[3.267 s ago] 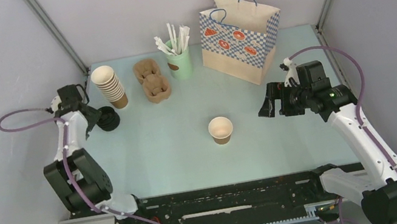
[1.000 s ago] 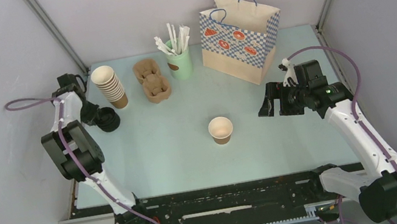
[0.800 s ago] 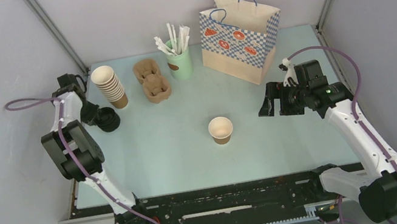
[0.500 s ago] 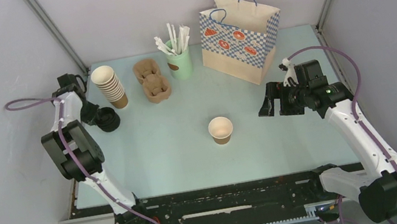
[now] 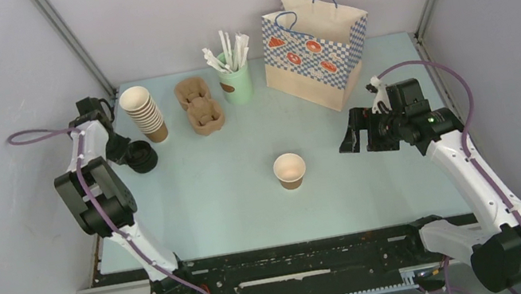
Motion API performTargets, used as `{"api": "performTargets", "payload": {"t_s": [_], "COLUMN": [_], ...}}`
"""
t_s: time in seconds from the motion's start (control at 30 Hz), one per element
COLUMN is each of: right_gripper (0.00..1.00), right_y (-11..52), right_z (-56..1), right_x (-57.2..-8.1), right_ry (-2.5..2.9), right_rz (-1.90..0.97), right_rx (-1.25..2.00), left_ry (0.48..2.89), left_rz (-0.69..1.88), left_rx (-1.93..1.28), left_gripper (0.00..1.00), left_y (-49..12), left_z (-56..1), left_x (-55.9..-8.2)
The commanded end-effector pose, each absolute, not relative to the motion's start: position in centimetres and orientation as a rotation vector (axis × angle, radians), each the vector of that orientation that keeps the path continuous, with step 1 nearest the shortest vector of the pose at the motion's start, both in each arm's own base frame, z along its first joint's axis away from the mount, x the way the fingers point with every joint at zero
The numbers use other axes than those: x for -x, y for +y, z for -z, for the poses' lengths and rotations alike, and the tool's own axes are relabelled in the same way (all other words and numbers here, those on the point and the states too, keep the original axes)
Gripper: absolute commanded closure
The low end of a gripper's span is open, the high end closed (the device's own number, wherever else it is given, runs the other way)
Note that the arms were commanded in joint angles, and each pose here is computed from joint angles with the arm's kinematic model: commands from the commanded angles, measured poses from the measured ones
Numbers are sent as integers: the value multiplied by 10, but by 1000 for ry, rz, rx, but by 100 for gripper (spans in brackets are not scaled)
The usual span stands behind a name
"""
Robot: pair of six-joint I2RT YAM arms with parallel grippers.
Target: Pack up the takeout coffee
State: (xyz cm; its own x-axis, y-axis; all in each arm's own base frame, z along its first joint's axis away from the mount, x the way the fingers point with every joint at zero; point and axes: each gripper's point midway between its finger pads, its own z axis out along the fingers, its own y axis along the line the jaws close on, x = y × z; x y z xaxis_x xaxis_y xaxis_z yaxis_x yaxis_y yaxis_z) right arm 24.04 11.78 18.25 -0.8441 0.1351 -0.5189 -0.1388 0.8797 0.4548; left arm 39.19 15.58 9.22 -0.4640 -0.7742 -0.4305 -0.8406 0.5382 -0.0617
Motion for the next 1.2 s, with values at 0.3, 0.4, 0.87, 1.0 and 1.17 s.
{"api": "performTargets", "payload": {"t_s": [0.3, 0.4, 0.87, 1.0, 1.17], "right_gripper": [2, 2, 2, 2, 2], "right_y": [120, 120, 120, 123, 127], "right_z": [-188, -188, -190, -191, -192], "right_x": [-247, -247, -246, -246, -245], "right_ry": [2449, 2447, 2440, 2438, 2432], "right_rz": [-669, -671, -670, -679, -694], "right_rx": [31, 33, 39, 47, 62], "left_ry": [2360, 2341, 2242, 2209, 2192], "left_rz": [-206, -216, -204, -195, -144], "left_rx": [1313, 1304, 1251, 1240, 1232], "left_gripper": [82, 83, 84, 84, 86], "left_y": [156, 159, 162, 161, 152], "left_z": [-97, -107, -166, -183, -195], "left_x": [-398, -398, -394, -388, -382]}}
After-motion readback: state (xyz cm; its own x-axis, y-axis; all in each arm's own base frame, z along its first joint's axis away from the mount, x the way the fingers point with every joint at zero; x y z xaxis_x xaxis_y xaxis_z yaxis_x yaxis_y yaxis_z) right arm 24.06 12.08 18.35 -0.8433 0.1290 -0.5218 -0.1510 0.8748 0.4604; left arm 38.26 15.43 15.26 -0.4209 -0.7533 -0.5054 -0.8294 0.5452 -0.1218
